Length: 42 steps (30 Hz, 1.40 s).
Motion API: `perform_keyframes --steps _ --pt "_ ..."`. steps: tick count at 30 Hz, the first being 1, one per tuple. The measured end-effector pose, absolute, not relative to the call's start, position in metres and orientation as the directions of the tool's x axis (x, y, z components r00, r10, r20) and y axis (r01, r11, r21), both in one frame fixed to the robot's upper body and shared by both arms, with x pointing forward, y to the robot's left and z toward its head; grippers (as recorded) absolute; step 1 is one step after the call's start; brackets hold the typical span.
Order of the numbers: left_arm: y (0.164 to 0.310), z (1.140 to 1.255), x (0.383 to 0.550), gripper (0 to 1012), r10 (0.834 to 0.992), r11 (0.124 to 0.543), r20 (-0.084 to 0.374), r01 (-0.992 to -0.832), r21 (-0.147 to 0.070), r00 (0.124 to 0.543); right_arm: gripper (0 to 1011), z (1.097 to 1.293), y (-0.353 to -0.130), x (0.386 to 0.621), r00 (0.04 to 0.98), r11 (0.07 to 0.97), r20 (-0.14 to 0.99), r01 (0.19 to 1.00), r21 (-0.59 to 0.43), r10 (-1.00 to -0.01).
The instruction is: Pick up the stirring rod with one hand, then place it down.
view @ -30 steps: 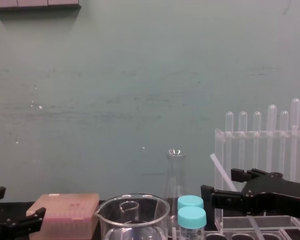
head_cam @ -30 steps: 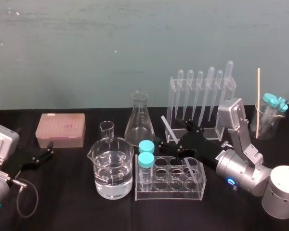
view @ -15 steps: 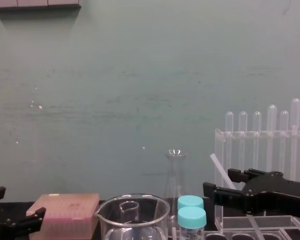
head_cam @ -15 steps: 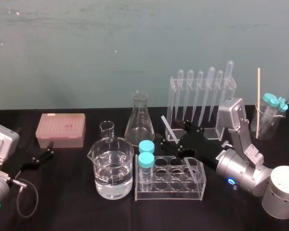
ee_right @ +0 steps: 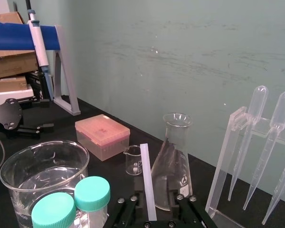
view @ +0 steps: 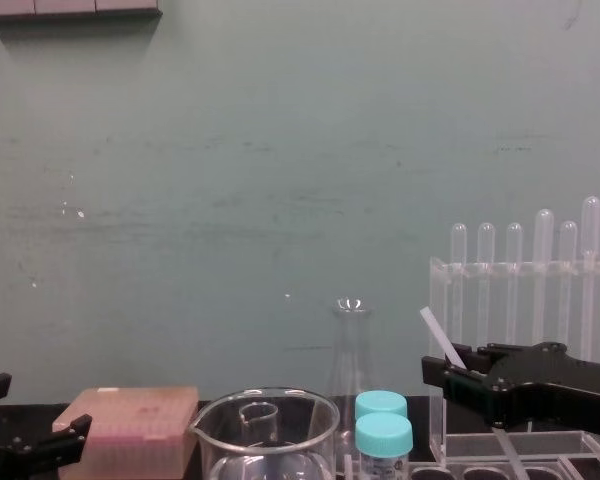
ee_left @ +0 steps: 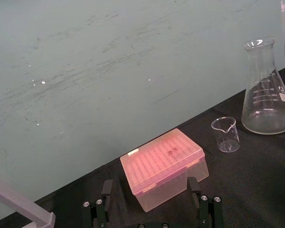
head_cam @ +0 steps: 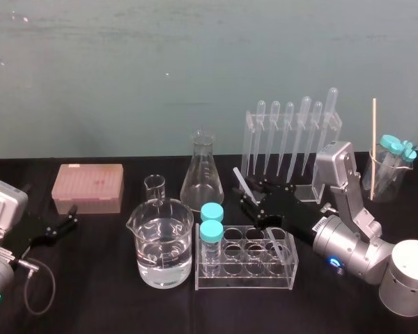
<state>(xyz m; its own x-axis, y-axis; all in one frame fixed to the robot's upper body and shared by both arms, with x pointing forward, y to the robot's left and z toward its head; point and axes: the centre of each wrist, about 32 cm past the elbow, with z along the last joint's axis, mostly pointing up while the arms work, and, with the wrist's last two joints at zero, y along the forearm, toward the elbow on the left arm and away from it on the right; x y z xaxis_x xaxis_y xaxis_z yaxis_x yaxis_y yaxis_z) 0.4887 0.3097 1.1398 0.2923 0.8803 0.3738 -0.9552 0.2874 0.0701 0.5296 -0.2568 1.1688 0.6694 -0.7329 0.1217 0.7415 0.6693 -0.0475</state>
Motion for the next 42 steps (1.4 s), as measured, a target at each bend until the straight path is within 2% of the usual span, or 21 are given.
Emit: perform_keyframes --steps 3,5,6,7,9,17,21,24,25,28,33,37,42 --pt "0.31 1.14 0.489 1000 0.88 0.287 0.374 -0.955 0.07 0.292 273 1.169 -0.257 0.53 0.669 0.669 0.122 0.742 -0.047 -0.733" --pt "0.31 1.14 0.489 1000 0.88 0.287 0.374 -0.955 0.07 0.292 171 1.169 -0.257 0.53 0.669 0.669 0.122 0.742 -0.047 -0.733" --pt "0.31 1.14 0.489 1000 0.88 0.287 0.374 -0.955 0.07 0.292 171 1.169 -0.257 0.53 0.669 0.669 0.122 0.742 -0.047 -0.733" --pt "0.31 1.14 0.489 1000 0.88 0.287 0.374 -0.955 0.07 0.292 118 1.169 -0.257 0.53 0.669 0.669 0.122 0.742 -0.047 -0.733" --pt "0.31 1.14 0.489 1000 0.88 0.287 0.374 -0.955 0.07 0.292 77 1.169 -0.257 0.53 0.669 0.669 0.122 0.742 -0.047 -0.733" --pt "0.31 1.14 0.489 1000 0.88 0.287 0.374 -0.955 0.07 0.292 70 1.169 -0.257 0.53 0.669 0.669 0.122 0.741 -0.046 -0.733" --pt "0.31 1.14 0.489 1000 0.88 0.287 0.374 -0.955 0.07 0.292 70 1.169 -0.259 0.53 0.662 0.67 0.134 0.742 0.02 -0.738" --pt "0.31 1.14 0.489 1000 0.88 0.287 0.374 -0.955 0.07 0.292 70 1.17 -0.263 0.529 0.65 0.666 0.148 0.733 0.138 -0.746" --pt "0.31 1.14 0.489 1000 0.88 0.287 0.374 -0.955 0.07 0.292 70 1.17 -0.263 0.529 0.65 0.666 0.148 0.733 0.138 -0.746" --pt "0.31 1.14 0.489 1000 0.88 0.287 0.374 -0.955 0.07 0.292 70 1.174 -0.266 0.53 0.652 0.667 0.153 0.698 0.261 -0.742" --pt "0.31 1.14 0.489 1000 0.88 0.287 0.374 -0.955 0.07 0.292 70 1.182 -0.269 0.533 0.661 0.668 0.177 0.63 0.396 -0.729" --pt "0.31 1.14 0.489 1000 0.88 0.287 0.374 -0.955 0.07 0.292 70 1.182 -0.272 0.535 0.655 0.664 0.207 0.594 0.453 -0.727" --pt "0.31 1.14 0.489 1000 0.88 0.287 0.374 -0.955 0.07 0.292 70 1.176 -0.28 0.536 0.648 0.668 0.235 0.574 0.473 -0.724"
